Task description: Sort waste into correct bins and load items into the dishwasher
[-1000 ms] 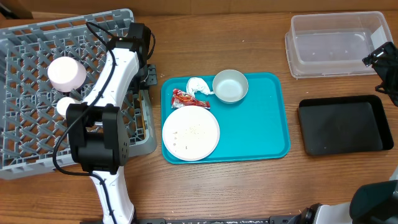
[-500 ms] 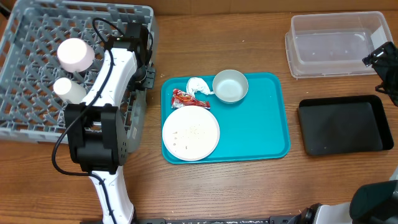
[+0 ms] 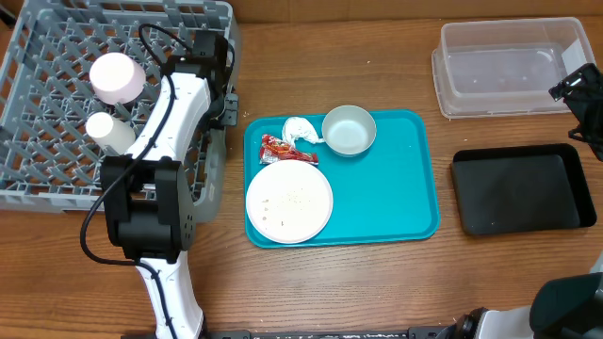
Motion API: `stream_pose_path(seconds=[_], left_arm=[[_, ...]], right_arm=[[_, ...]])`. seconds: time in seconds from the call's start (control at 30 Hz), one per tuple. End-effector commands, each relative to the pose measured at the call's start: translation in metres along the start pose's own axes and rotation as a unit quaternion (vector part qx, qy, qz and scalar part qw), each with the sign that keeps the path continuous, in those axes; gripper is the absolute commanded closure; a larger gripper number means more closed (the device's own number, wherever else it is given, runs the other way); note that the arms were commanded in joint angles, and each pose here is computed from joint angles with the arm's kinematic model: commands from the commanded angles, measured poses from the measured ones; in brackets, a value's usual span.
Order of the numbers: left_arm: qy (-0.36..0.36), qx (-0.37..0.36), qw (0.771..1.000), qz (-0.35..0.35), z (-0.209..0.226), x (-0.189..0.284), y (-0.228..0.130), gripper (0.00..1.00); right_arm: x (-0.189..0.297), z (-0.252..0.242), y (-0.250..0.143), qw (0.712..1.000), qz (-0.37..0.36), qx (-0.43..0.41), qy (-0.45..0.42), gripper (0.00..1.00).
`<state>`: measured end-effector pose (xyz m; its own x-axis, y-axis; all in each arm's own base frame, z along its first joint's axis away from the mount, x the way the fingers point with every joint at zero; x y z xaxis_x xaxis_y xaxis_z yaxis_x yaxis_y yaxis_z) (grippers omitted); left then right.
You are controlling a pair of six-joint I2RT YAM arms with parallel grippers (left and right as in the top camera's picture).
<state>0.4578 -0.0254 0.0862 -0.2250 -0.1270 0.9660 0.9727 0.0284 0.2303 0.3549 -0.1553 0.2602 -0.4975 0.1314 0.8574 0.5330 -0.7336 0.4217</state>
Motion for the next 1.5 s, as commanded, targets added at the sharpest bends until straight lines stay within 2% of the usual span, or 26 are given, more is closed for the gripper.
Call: stream_pose_path(seconds=[0.0, 0.23, 0.5, 0.83, 1.0, 1.23, 1.47], left_arm=[[0.02, 0.076, 0.997, 0.01, 0.001, -0.007, -0.007, 0.96], [0.054, 0.158, 0.986, 0.02, 0.022, -0.008, -0.013, 0.96], [0.054, 0.172, 0.983, 0.034, 0.033, -0.009, -0.018, 0.96], [-0.022, 0.058, 0.996, 0.06, 0.011, -0.009, -0.024, 0.96], [-0.024, 0.013, 0.997, 0.07, 0.011, -0.008, -0.029, 0.96], [-0.025, 0.009, 0.997, 0.073, 0.011, -0.008, -0.031, 0.96], [-0.053, -0.032, 0.995, 0.076, 0.004, -0.007, -0.033, 0.96]], right_arm=[[0.004, 0.002, 0.004, 1.0, -0.008, 0.0, 0.004, 0.0], [0.004, 0.002, 0.004, 1.0, -0.008, 0.0, 0.004, 0.0], [0.004, 0.002, 0.004, 1.0, -0.008, 0.0, 0.004, 0.0], [0.004, 0.002, 0.004, 1.0, -0.008, 0.0, 0.004, 0.0], [0.004, 0.002, 0.004, 1.0, -0.008, 0.0, 0.004, 0.0], [0.004, 0.002, 0.004, 1.0, -0.008, 0.0, 0.004, 0.0], [0.004, 0.002, 0.004, 1.0, -0.008, 0.0, 0.004, 0.0]])
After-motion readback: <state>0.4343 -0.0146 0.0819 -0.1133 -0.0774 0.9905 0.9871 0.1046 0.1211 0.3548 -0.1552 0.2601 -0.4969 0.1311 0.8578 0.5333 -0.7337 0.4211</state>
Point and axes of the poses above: each gripper's point midway between its finger pads, its own x axis back along the fingers, its own z axis along the line the jaws close on, y = z × x, the point moved 2 cm from there along x, back along the fingers, and after that the axes turned 4 degrees about x, right-handed, at the moved point
